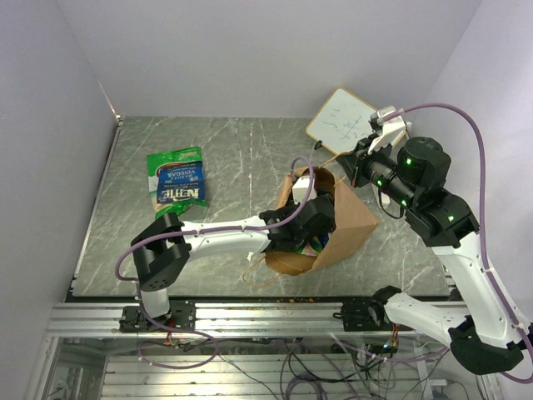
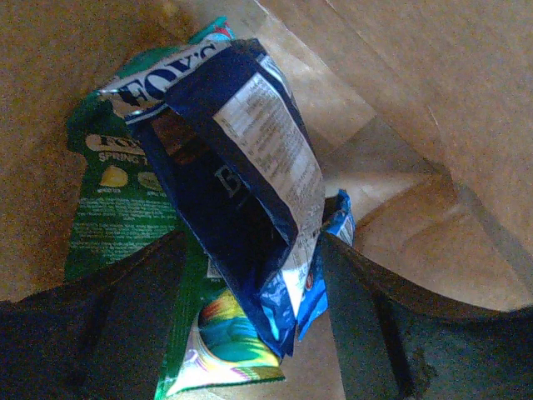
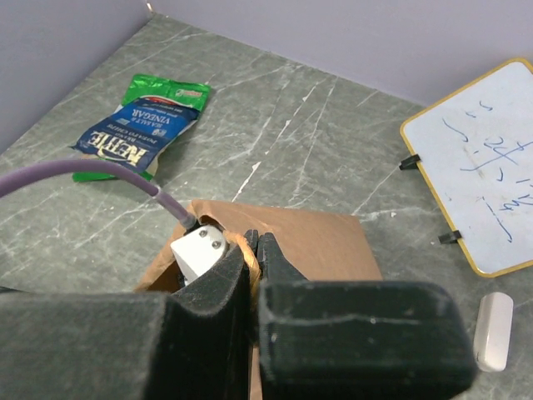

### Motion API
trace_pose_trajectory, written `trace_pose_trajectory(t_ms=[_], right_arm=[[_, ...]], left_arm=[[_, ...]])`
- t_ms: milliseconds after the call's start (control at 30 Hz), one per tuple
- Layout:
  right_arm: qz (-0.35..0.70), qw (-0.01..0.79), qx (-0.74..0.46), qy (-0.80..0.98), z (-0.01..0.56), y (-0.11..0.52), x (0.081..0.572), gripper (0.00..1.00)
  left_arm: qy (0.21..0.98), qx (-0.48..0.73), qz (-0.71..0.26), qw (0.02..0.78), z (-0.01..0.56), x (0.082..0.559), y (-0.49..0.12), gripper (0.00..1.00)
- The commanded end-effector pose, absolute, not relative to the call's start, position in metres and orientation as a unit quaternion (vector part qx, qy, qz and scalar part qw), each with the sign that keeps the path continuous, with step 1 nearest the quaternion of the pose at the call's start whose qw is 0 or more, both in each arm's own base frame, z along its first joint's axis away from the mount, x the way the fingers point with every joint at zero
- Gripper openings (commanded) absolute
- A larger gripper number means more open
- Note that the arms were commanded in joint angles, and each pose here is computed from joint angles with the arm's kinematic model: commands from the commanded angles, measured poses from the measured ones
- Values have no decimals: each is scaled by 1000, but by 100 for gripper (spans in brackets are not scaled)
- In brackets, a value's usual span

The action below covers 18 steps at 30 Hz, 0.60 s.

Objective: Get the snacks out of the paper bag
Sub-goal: Take out the snack from the paper bag.

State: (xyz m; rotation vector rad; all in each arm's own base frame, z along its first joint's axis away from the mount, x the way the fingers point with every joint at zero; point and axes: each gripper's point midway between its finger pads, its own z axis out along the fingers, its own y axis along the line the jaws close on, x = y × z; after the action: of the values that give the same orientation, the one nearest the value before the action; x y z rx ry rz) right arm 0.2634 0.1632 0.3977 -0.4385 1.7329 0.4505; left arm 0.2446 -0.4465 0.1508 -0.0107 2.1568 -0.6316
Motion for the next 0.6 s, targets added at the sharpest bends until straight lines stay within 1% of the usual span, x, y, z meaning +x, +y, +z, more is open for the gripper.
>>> trace_pose_trajectory(t_ms=[0, 133, 233, 367, 433, 467, 533, 567], right_arm=[[206, 624, -182, 731, 418, 163, 261, 0], [208, 622, -185, 732, 418, 165, 262, 0], [208, 620, -189, 733, 417, 166, 262, 0], [207, 621, -192, 731, 418, 165, 260, 0], [208, 622, -191, 731, 419, 165, 259, 0], [209, 622, -191, 730, 420, 165, 259, 0], [211, 622, -191, 730, 419, 165, 258, 0], [212, 622, -191, 729, 420, 165, 257, 0]], left_arm=[[858, -62, -236, 452, 158, 271, -439, 79], [863, -78, -213, 451, 149, 287, -441, 80], [865, -84, -215, 446, 146, 295, -447, 76], [871, -100, -207, 435, 135, 305, -447, 74], [879, -110, -197, 421, 124, 308, -444, 71], [882, -113, -193, 415, 119, 309, -442, 68], [885, -112, -190, 410, 113, 310, -439, 58], [885, -112, -191, 410, 113, 312, -439, 54]])
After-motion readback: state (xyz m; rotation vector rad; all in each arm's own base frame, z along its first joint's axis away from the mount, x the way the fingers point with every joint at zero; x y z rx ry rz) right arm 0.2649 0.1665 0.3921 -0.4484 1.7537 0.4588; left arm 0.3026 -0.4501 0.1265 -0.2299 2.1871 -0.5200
